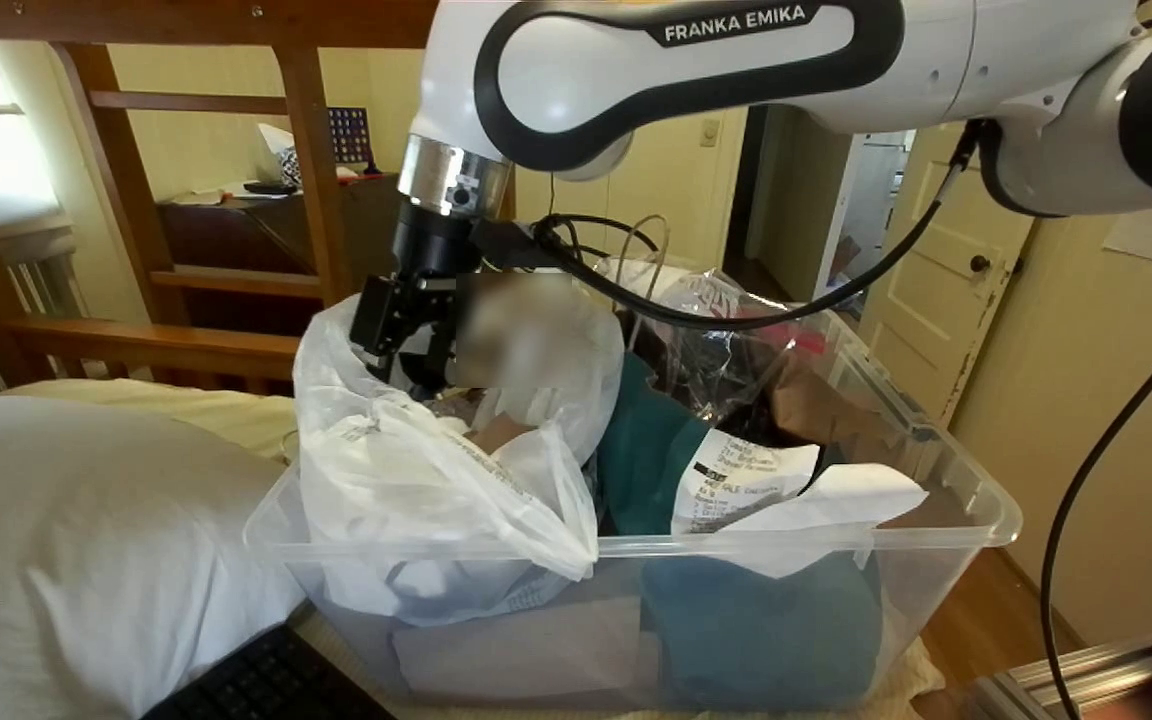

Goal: Take an item out of the plastic bag and put it on the bed

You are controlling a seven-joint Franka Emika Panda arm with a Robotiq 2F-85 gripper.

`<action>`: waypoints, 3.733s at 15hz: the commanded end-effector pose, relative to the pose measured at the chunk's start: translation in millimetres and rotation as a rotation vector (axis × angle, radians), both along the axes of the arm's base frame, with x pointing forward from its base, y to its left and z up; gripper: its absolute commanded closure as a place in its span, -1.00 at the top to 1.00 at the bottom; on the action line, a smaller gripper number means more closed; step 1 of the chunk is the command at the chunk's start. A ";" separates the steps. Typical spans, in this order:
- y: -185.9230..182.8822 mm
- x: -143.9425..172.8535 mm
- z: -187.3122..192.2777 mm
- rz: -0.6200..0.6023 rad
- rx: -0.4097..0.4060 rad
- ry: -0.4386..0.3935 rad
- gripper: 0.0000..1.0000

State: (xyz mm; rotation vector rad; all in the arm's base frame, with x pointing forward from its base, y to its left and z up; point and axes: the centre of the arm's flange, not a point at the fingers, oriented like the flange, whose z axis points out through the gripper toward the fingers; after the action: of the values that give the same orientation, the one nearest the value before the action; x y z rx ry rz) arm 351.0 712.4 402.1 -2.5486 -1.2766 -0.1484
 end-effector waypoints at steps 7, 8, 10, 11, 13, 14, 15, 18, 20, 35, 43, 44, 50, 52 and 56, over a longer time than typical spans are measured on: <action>6.1 25.5 -25.1 0.025 -0.001 -0.016 1.00; 7.8 30.1 -29.4 0.037 0.006 -0.026 1.00; 10.6 35.5 -33.8 0.059 0.033 -0.032 1.00; 11.6 37.4 -34.8 0.067 0.042 -0.039 1.00; 10.8 41.2 -38.3 0.075 0.039 -0.041 1.00; 9.8 42.4 -40.6 0.076 0.033 -0.040 1.00; 8.9 43.5 -41.7 0.075 0.031 -0.037 1.00; 6.2 44.0 -43.2 0.076 0.035 -0.033 1.00; 6.4 43.4 -45.0 0.089 0.043 -0.026 0.91; 17.8 44.7 -64.8 0.236 0.075 -0.063 0.31; 16.4 45.8 -58.9 0.251 0.103 -0.069 -0.01; 15.1 45.4 -57.1 0.251 0.104 -0.066 -0.04; 4.7 43.8 -34.3 0.249 0.161 -0.045 -0.62; 1.7 42.8 -26.8 0.247 0.183 -0.031 -0.61; -2.8 39.5 -17.7 0.255 0.218 -0.012 -0.67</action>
State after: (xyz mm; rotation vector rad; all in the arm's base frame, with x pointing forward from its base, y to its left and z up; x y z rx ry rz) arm 395.1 711.4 382.8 -2.2582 -1.5006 -0.2162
